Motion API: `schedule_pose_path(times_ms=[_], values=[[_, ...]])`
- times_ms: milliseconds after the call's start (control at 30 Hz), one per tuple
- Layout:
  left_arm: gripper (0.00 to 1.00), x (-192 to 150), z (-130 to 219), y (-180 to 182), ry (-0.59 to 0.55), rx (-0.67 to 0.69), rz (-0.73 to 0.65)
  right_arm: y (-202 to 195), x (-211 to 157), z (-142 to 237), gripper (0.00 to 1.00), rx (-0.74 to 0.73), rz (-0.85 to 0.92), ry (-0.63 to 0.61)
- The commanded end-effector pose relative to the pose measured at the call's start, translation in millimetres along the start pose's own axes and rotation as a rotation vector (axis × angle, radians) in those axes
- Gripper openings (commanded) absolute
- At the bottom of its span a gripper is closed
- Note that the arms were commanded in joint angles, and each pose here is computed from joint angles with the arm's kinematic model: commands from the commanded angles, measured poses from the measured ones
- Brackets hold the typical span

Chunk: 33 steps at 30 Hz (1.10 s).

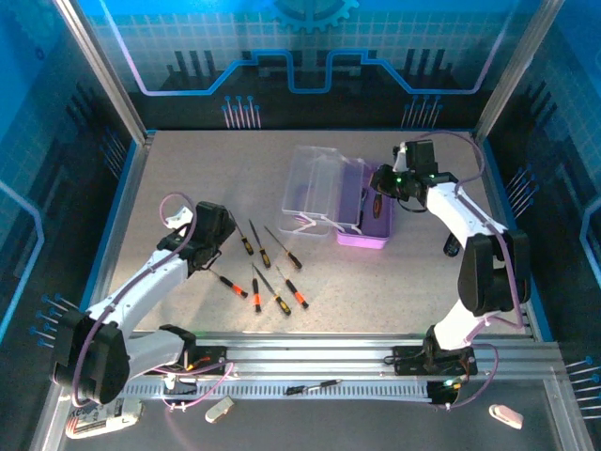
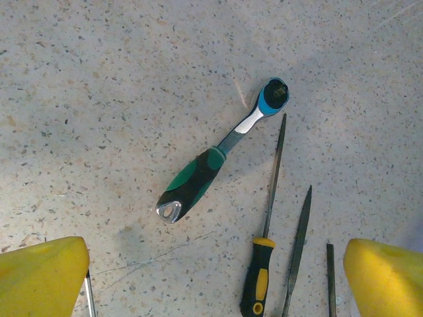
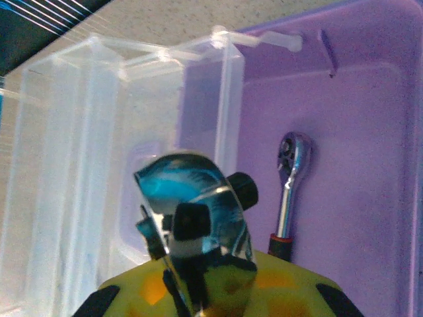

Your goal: Pack the tool kit

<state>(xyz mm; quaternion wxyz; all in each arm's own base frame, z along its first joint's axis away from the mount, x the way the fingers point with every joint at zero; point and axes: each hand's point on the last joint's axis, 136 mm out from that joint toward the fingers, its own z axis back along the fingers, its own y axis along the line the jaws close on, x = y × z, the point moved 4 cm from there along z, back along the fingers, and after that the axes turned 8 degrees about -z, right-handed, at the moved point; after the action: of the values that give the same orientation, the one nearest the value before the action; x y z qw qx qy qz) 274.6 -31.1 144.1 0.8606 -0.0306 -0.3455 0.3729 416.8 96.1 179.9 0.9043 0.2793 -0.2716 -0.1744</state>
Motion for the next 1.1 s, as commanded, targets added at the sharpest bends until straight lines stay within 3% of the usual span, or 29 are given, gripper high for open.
schedule_pose_path(times_ms=[0, 1067], values=[[0.99, 11.8, 9.6, -7.2, -0.022, -0.027, 0.041, -9.4, 0.1, -6.0, 0.06, -0.031, 0.006, 0.009], [0.99, 11.1, 12.9, -6.7, -0.012, -0.046, 0.068, -52.8, -10.9, -97.3, 0.12, -0.256, -0.040, 0.152]])
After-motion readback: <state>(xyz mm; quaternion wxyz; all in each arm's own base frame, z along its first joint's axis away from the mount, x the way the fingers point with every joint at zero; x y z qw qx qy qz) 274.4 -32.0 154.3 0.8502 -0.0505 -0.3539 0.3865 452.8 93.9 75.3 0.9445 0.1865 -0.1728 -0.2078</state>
